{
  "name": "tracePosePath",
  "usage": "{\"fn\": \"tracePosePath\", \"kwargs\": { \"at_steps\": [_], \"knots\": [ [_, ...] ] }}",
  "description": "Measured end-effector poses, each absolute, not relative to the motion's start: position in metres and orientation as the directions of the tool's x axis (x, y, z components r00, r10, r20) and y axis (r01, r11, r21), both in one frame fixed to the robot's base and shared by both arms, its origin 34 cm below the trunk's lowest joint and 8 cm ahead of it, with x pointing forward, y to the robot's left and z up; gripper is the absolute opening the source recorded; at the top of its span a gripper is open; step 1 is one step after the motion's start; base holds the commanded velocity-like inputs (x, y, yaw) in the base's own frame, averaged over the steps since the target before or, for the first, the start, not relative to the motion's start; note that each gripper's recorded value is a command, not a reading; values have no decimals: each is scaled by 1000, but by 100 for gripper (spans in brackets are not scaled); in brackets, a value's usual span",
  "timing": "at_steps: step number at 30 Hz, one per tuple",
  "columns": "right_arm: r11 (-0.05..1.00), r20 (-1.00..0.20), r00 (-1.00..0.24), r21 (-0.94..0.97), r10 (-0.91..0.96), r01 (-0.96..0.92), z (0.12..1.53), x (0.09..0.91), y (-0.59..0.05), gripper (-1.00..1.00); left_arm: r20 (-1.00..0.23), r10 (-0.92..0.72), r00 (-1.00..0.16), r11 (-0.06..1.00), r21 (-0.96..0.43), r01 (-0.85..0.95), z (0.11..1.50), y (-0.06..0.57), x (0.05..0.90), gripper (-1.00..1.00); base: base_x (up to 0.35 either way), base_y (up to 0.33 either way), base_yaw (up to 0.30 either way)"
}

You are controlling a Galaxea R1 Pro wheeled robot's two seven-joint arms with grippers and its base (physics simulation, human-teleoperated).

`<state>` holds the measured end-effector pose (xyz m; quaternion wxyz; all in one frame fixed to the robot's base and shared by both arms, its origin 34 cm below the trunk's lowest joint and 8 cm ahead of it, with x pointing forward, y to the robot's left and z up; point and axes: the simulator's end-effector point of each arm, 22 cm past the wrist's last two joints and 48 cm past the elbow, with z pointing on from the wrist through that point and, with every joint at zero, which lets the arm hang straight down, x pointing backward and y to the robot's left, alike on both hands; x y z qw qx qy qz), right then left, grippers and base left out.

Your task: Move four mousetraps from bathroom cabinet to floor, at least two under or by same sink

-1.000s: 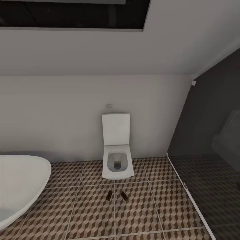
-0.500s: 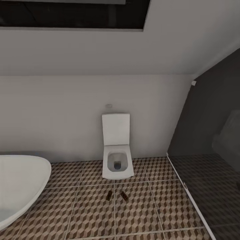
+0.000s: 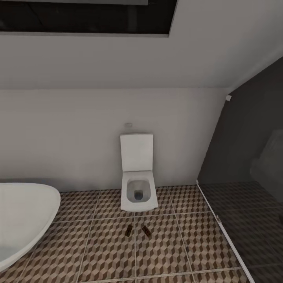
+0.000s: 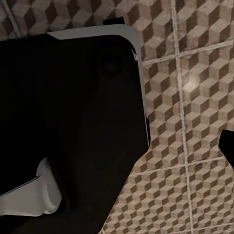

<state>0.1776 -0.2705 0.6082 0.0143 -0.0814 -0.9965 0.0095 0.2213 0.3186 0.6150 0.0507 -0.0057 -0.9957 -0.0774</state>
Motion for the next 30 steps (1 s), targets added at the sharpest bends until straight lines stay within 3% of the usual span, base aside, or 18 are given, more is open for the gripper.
{"fn": "tracePosePath", "kwargs": {
  "at_steps": [20, 30],
  "knots": [
    [987, -162, -973, 1, 162, 163, 611, 220, -260, 100, 101, 4, -995, 988, 153, 20, 615, 319, 222, 100, 0, 0, 0],
    [987, -196, -967, 3, 160, 163, 612, 227, -259, 100, 101, 4, -995, 988, 153, 20, 615, 319, 222, 100, 0, 0, 0]
  ]
}}
